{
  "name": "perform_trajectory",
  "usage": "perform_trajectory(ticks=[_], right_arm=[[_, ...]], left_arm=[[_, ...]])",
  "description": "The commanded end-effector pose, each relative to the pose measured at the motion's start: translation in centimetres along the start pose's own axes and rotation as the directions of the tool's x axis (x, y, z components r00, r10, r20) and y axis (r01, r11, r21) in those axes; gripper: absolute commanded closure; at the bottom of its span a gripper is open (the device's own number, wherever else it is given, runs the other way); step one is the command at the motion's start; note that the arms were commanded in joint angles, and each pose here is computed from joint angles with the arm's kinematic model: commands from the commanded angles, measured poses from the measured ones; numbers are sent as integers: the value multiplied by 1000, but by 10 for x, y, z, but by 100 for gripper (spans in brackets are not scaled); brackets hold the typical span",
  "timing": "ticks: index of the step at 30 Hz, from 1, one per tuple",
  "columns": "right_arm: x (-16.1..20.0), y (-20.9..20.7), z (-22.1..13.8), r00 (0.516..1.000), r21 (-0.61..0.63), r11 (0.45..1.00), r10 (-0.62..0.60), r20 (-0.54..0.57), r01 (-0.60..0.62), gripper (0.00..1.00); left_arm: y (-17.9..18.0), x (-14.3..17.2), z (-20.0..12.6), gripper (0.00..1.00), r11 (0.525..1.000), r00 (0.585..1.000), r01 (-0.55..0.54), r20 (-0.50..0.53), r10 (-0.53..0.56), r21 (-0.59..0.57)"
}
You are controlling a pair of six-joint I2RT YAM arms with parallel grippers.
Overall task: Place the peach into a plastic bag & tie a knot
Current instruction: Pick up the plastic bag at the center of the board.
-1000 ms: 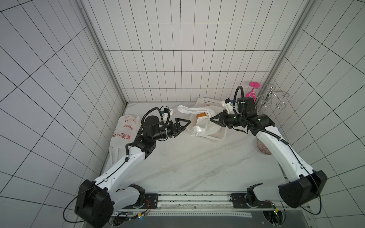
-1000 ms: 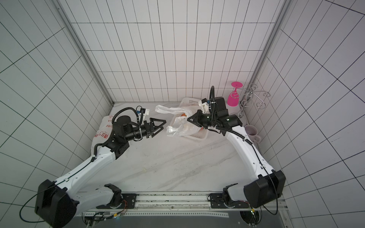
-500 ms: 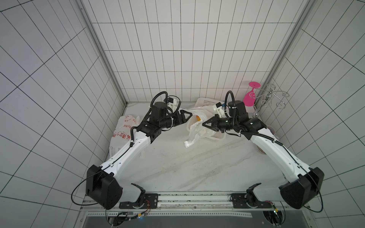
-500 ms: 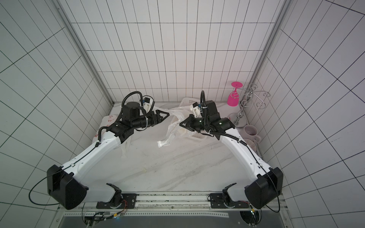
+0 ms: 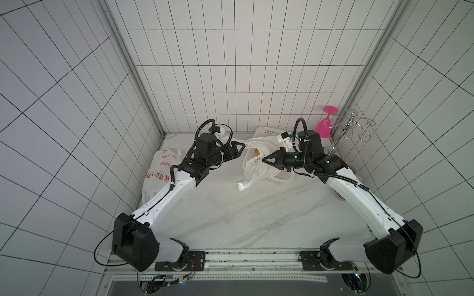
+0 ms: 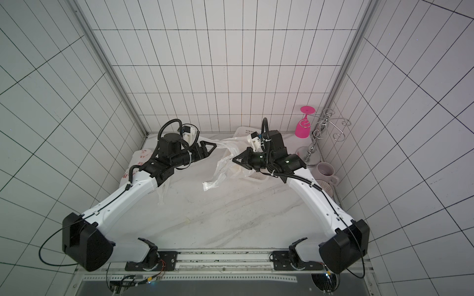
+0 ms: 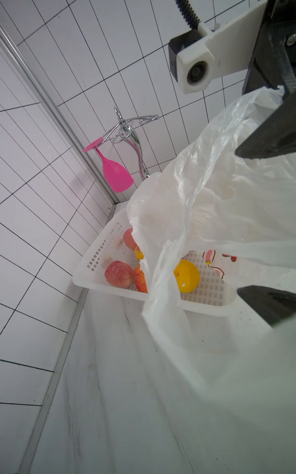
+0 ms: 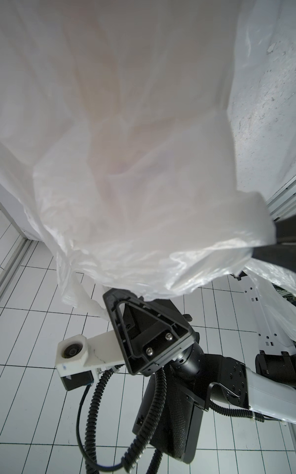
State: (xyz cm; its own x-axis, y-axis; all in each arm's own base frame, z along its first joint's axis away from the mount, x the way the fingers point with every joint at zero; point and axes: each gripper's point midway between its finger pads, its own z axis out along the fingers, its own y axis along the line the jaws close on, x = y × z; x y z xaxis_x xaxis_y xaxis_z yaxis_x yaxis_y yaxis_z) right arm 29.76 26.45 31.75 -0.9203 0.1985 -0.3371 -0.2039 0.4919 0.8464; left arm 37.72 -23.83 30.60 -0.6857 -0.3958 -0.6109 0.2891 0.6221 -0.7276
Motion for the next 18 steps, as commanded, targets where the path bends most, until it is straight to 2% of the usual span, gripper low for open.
perform_trajectory(ticks=[1, 3, 4, 8, 11, 14, 18], right_arm=[[10, -3, 1, 1000, -17, 1000, 14, -16, -14, 100], [10, -3, 1, 1000, -22, 1000, 11, -17, -11, 100], [10, -3, 1, 999, -23, 999, 34, -18, -34, 100], [8, -4, 0, 999, -21, 999, 41, -9, -41, 100], [2, -5, -11, 998, -25, 998, 59, 15, -58, 100], [-4, -12, -29, 997, -2, 998, 66, 44, -66, 100], [-8, -38, -43, 997, 129, 990, 49, 60, -56, 100]], left_arm=[[-10, -16, 5, 25, 998, 998, 26, 64, -30, 64], [-8, -19, 9, 30, 998, 997, 25, 72, -30, 64], [-7, -20, 11, 36, 998, 997, 24, 76, -28, 58], [-7, -22, 10, 66, 999, 997, -23, 74, 20, 45], [-2, -34, -12, 89, 994, 991, -110, 72, 111, -12], [12, -56, -54, 97, 968, 975, -191, 79, 206, -164], [4, -75, -104, 100, 905, 941, -296, 73, 332, -304]])
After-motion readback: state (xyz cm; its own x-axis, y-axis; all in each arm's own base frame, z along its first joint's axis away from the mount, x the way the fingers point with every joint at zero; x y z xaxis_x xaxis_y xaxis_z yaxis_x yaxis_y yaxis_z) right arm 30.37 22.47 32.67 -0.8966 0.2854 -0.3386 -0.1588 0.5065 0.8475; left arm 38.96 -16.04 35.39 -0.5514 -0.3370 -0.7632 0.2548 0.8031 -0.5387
